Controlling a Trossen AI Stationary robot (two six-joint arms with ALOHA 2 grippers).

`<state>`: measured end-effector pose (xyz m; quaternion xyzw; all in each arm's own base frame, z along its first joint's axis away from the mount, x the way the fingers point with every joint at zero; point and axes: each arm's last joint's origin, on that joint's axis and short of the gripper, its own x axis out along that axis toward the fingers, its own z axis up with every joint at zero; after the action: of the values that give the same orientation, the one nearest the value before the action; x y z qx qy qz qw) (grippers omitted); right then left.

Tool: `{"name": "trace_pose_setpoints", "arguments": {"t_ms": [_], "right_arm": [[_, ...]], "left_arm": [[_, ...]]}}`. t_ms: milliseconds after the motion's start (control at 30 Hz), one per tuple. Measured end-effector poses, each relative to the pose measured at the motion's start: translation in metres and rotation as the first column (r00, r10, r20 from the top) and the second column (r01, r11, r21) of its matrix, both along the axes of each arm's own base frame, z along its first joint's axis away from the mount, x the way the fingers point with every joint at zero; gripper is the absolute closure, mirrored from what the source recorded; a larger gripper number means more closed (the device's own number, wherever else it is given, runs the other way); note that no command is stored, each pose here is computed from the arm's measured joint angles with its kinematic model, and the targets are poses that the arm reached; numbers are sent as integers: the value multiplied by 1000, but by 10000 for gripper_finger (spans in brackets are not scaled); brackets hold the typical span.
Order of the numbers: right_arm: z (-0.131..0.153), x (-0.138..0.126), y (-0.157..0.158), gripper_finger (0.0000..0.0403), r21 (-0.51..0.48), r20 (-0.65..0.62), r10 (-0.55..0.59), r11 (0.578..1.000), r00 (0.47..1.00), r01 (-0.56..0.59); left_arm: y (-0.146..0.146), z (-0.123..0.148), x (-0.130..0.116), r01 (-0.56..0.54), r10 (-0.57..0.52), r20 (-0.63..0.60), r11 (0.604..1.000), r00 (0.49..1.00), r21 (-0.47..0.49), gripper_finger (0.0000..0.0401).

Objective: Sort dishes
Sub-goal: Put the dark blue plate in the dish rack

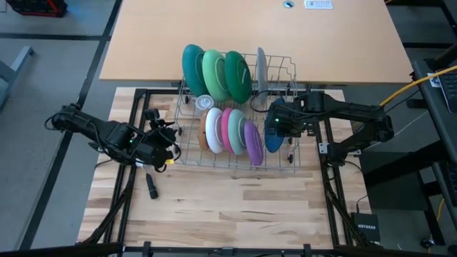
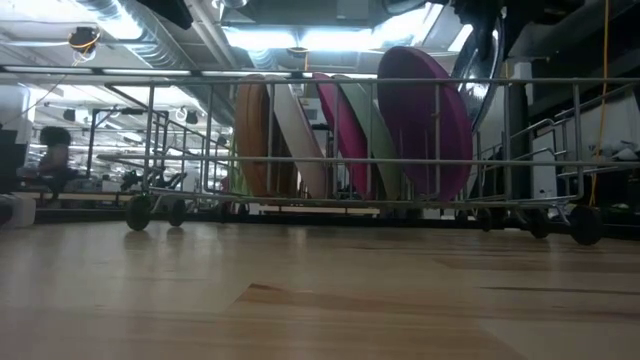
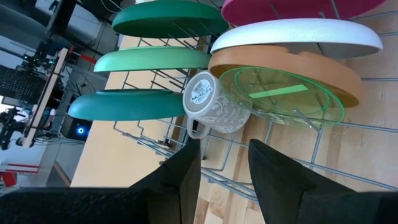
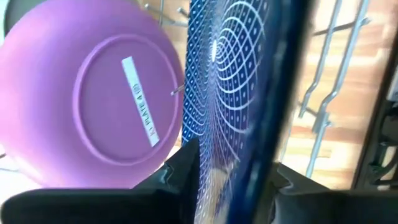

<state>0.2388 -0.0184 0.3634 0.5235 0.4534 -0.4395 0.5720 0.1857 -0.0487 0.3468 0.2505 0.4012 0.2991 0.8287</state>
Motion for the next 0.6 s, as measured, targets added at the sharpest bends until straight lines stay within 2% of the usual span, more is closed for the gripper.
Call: {"name": "trace_pose_setpoints", "arguments": {"t_ms": [200,600], "right_arm": [[1,4,2,297,70,46,14,997,999,-17],[-2,11,2,285,78,68,16,997,998,-22]], "left_arm": [[0,0,0,0,0,0,1000,1000,0,276],[0,0,0,-2,2,3,1000,1000,-2,276]]}}
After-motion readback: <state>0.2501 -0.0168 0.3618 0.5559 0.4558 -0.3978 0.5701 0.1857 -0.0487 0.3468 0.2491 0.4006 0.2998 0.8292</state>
